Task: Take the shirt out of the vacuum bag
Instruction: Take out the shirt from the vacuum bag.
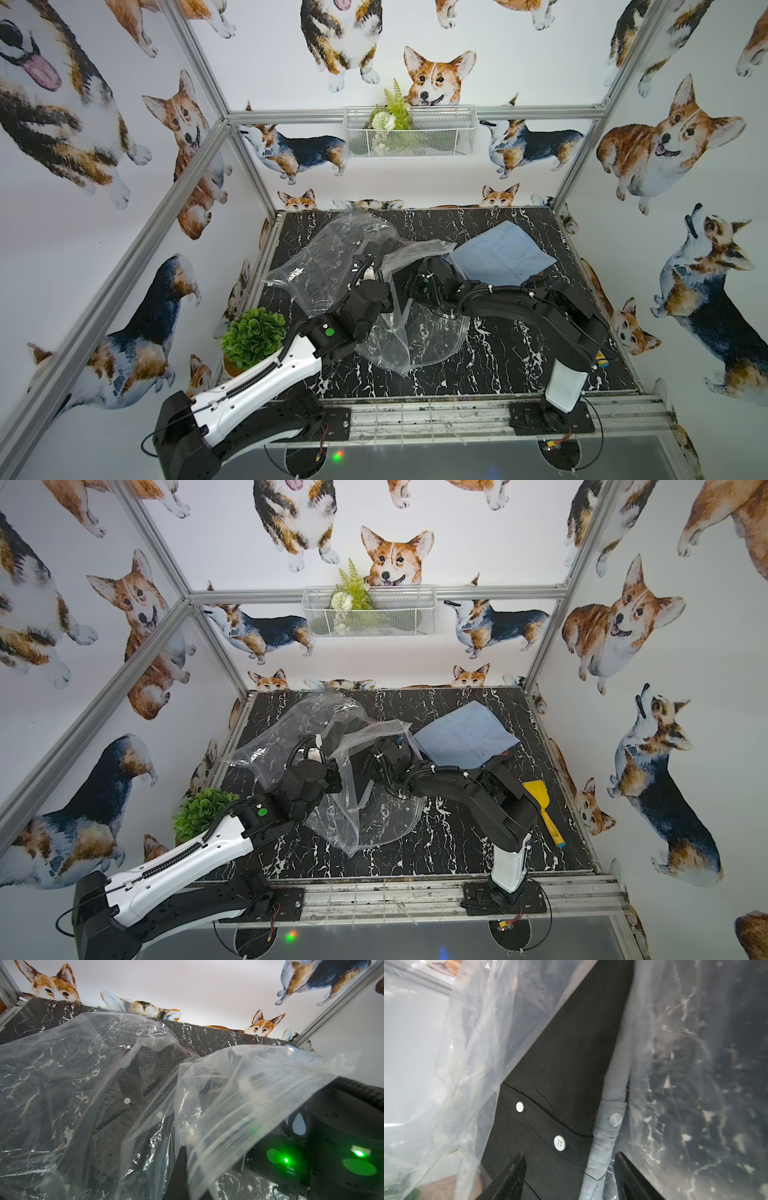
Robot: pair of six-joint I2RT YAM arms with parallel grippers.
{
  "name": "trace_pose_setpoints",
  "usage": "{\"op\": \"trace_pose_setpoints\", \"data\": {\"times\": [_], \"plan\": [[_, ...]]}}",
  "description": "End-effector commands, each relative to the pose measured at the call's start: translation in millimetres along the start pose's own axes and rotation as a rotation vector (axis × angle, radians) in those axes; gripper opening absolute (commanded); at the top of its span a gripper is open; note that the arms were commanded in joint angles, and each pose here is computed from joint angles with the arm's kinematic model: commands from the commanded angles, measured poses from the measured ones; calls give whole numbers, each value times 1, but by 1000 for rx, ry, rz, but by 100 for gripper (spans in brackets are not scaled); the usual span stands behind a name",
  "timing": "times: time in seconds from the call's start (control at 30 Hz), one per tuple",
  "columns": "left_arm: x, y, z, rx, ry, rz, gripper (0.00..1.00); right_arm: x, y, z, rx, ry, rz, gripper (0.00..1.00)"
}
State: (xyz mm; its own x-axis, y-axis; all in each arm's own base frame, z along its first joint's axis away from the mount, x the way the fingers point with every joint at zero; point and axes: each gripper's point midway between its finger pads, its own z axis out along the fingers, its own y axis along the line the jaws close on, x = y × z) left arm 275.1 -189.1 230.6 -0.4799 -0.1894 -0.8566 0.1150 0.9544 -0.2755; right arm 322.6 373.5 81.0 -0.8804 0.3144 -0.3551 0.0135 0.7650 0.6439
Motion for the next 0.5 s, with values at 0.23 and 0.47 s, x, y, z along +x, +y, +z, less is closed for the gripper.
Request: {"op": "trace_pose_setpoints", "data": {"times": [0.23, 0.47], "plan": [[4, 4, -2, -10, 9, 11, 0, -5, 8, 24, -14, 9, 25, 69], [6, 10, -5, -18, 11, 23, 0, -11, -9, 28, 27, -9, 19, 69]]}}
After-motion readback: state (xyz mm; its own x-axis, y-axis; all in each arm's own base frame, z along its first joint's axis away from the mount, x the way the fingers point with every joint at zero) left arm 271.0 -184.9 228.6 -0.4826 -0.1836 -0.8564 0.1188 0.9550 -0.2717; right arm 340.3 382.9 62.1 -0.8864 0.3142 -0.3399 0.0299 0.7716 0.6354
